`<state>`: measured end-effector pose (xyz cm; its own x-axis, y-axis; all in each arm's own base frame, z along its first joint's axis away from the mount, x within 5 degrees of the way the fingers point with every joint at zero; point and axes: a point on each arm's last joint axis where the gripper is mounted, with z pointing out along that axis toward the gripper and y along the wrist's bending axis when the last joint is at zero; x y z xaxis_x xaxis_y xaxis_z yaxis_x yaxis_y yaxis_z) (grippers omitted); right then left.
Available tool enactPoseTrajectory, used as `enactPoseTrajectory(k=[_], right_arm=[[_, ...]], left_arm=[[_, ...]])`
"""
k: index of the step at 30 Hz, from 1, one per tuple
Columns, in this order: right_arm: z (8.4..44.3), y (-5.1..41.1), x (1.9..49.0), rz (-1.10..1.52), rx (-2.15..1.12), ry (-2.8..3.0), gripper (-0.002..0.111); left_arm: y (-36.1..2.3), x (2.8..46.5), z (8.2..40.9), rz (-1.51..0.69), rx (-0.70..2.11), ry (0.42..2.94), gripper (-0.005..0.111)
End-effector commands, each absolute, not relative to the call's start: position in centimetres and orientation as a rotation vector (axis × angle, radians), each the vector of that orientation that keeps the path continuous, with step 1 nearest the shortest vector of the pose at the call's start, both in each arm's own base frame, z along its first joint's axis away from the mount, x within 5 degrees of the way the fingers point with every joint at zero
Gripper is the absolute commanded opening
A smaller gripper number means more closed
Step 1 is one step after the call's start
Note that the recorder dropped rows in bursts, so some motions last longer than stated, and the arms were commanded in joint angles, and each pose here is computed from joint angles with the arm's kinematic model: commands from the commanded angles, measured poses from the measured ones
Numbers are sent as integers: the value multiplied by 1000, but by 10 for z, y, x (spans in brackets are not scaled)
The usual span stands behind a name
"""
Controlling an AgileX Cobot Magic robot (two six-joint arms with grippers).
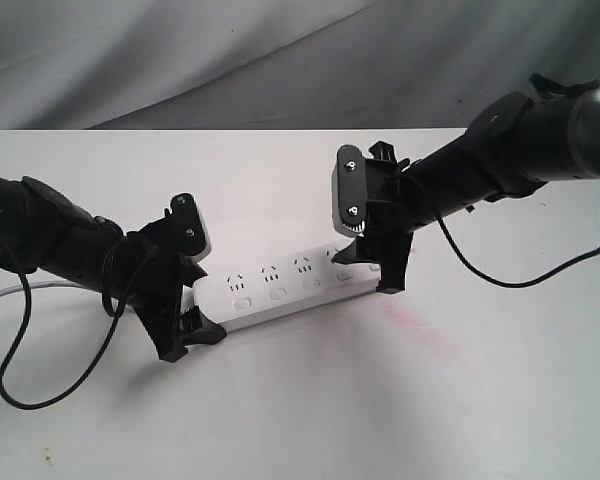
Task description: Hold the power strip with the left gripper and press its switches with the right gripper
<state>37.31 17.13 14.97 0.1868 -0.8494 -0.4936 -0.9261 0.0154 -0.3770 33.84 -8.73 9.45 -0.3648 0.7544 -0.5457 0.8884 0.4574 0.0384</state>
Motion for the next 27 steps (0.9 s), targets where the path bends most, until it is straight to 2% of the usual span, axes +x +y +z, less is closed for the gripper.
enactPoseTrajectory(k=[1, 27], right_arm=[[145, 169, 373, 153, -1848, 1668, 53], [119, 169, 374, 188, -1879, 1714, 53]], left_arm=[[-83, 339, 90, -290, 1416, 2213, 68], [-83, 339, 90, -290, 1416, 2213, 68]])
